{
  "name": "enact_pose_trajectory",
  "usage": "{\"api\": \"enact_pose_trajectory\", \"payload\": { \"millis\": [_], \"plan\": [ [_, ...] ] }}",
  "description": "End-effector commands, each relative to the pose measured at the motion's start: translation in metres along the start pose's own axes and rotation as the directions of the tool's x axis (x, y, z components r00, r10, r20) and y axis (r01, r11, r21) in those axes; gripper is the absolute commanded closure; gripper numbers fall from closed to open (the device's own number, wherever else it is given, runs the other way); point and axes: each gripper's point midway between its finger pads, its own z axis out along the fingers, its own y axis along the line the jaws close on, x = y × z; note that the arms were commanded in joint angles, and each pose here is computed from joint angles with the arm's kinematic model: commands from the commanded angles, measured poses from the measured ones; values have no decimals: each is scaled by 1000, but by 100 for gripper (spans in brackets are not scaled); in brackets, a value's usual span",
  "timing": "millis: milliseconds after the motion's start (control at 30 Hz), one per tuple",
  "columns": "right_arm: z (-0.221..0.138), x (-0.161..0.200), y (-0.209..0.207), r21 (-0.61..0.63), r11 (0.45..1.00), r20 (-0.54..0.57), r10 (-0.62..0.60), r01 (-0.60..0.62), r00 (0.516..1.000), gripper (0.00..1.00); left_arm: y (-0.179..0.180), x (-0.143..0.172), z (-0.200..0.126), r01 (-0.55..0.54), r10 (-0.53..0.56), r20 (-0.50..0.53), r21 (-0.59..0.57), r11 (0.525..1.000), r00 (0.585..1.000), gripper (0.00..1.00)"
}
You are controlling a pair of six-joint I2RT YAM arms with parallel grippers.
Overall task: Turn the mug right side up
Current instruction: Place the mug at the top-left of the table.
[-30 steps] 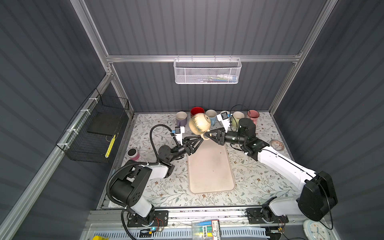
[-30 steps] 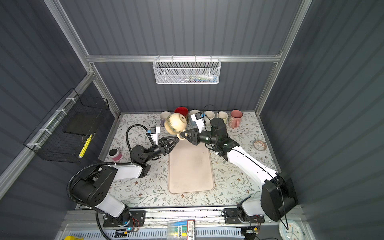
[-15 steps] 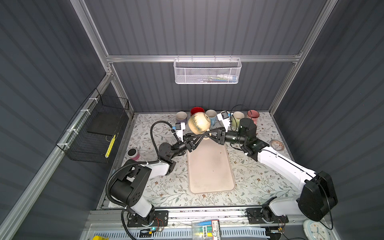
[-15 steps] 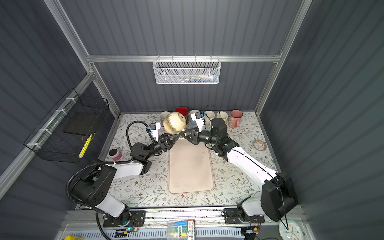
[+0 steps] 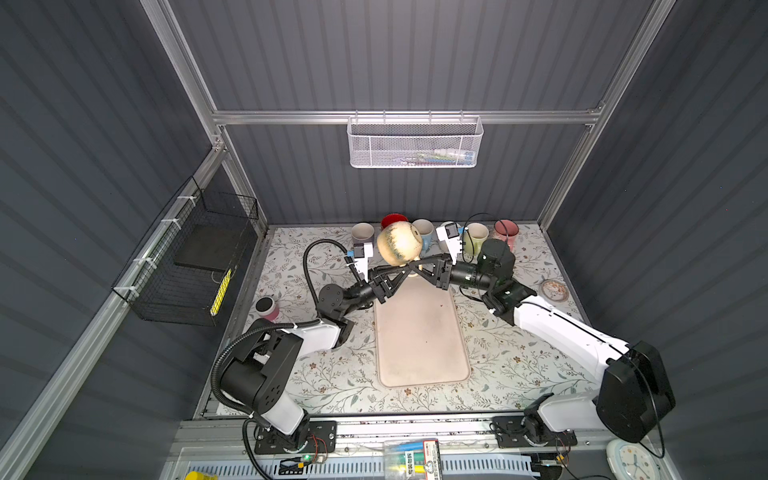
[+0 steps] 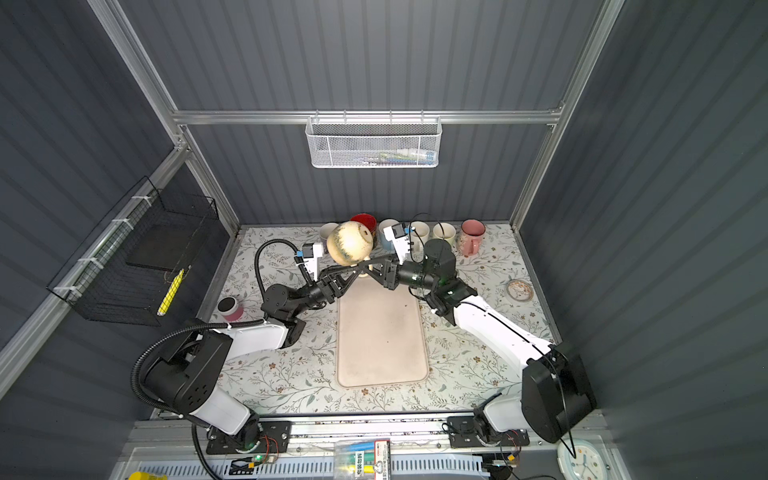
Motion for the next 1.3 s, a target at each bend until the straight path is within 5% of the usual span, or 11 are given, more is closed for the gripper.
{"api": "enact_pose_trajectory", "payload": {
  "millis": [0, 133, 300, 533, 600, 700, 1267],
  "plan": [
    [3, -9, 31, -121, 989, 31, -77, 80, 997, 100, -18, -13, 7, -55, 54, 27, 56, 997, 998, 73],
    [6, -4, 28, -130, 989, 23, -65, 67, 998, 100, -21, -13, 9, -57, 55, 24, 69, 996, 998, 77],
    [7, 0, 26, -132, 989, 19, -58, 60, 998, 100, -24, -13, 10, -62, 60, 26, 75, 995, 998, 100],
    [10, 3, 20, -127, 991, 10, -50, 51, 999, 100, -30, -12, 7, -88, 85, 34, 75, 993, 996, 100],
    [11, 3, 19, -124, 991, 5, -51, 51, 999, 70, -33, -14, 3, -114, 111, 53, 61, 992, 992, 100],
    [11, 3, 18, -121, 991, 8, -63, 63, 998, 51, -33, -15, -3, -136, 133, 70, 38, 990, 989, 100],
    [-8, -1, -1, -69, 996, 47, -50, 53, 998, 32, -6, -8, -24, -151, 161, 90, -109, 982, 983, 100]
  ]
}}
